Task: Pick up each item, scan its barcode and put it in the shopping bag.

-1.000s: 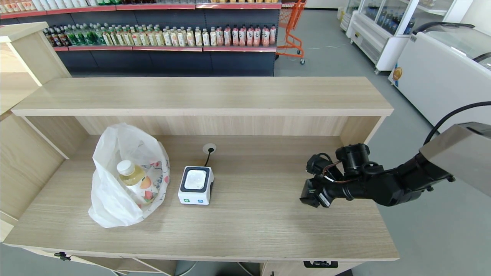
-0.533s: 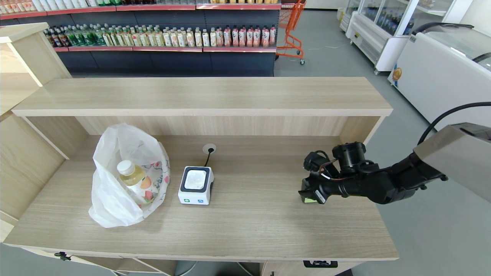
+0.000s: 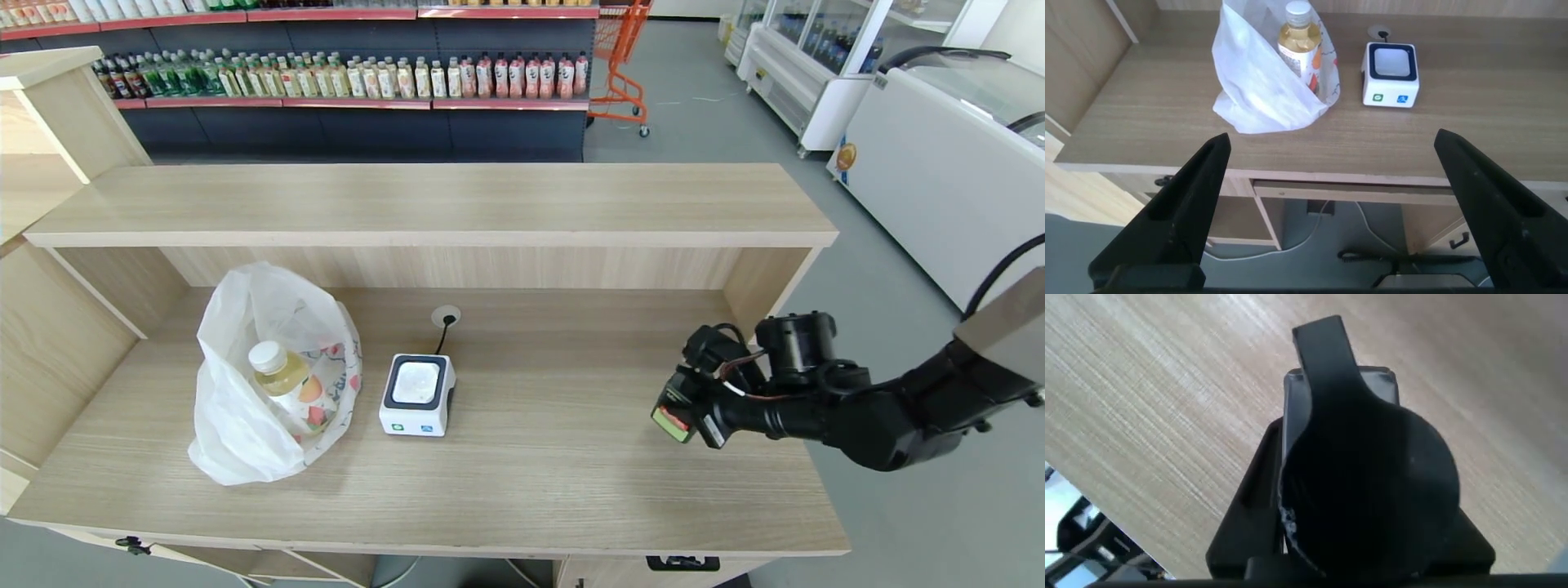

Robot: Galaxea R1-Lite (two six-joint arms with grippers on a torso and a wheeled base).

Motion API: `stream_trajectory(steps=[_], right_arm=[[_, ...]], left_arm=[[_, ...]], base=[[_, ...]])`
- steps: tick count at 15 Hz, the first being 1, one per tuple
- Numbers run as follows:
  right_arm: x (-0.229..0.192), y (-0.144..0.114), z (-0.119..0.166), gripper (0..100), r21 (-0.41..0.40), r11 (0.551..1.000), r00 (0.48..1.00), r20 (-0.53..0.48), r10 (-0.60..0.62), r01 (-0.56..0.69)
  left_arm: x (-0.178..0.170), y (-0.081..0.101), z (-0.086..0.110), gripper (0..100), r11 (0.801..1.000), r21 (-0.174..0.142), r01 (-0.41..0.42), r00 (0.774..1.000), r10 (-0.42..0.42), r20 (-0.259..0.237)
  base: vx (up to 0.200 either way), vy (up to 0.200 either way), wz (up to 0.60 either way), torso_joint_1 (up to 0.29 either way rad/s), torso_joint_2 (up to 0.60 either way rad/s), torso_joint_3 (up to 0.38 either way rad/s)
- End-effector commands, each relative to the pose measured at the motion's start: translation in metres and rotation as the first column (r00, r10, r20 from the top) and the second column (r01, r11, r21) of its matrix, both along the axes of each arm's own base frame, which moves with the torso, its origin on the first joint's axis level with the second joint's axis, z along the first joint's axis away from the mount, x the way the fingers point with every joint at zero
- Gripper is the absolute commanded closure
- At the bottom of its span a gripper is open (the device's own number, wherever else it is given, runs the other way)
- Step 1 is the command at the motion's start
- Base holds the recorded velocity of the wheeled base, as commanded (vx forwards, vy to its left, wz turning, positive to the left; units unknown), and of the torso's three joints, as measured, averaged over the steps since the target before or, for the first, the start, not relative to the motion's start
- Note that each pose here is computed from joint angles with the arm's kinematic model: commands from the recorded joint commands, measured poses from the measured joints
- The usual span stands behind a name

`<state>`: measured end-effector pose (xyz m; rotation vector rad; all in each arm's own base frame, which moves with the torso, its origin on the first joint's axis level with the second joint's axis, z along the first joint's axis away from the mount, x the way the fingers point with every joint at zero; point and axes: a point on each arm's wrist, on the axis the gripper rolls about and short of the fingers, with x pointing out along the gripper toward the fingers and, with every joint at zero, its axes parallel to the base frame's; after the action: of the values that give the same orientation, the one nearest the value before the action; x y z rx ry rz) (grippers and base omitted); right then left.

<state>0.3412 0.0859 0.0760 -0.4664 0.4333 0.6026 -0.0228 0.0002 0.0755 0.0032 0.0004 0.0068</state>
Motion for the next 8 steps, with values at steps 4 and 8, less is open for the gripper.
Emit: stream_trajectory(steps=[4,8], right_arm=[[-0.088,-0.053,0.076,100,-0.148,0.989,0.894,0.446,0.045,0.024],[-0.118,-0.029,0.069,100,-0.534,0.679,0.503,0.458,0.733,-0.503]], left_arm=[[0.000,0.000,0.000,0,1.000,0.000,-0.001,1.000,0.001,0.000],[0.000,0.000,0.000,0,1.000,0.000,-0.001,1.000,0.001,0.000]], base=[[0.000,0.000,0.00,0.000,0.00,0.000],[0.000,0.000,0.00,0.000,0.00,0.000]])
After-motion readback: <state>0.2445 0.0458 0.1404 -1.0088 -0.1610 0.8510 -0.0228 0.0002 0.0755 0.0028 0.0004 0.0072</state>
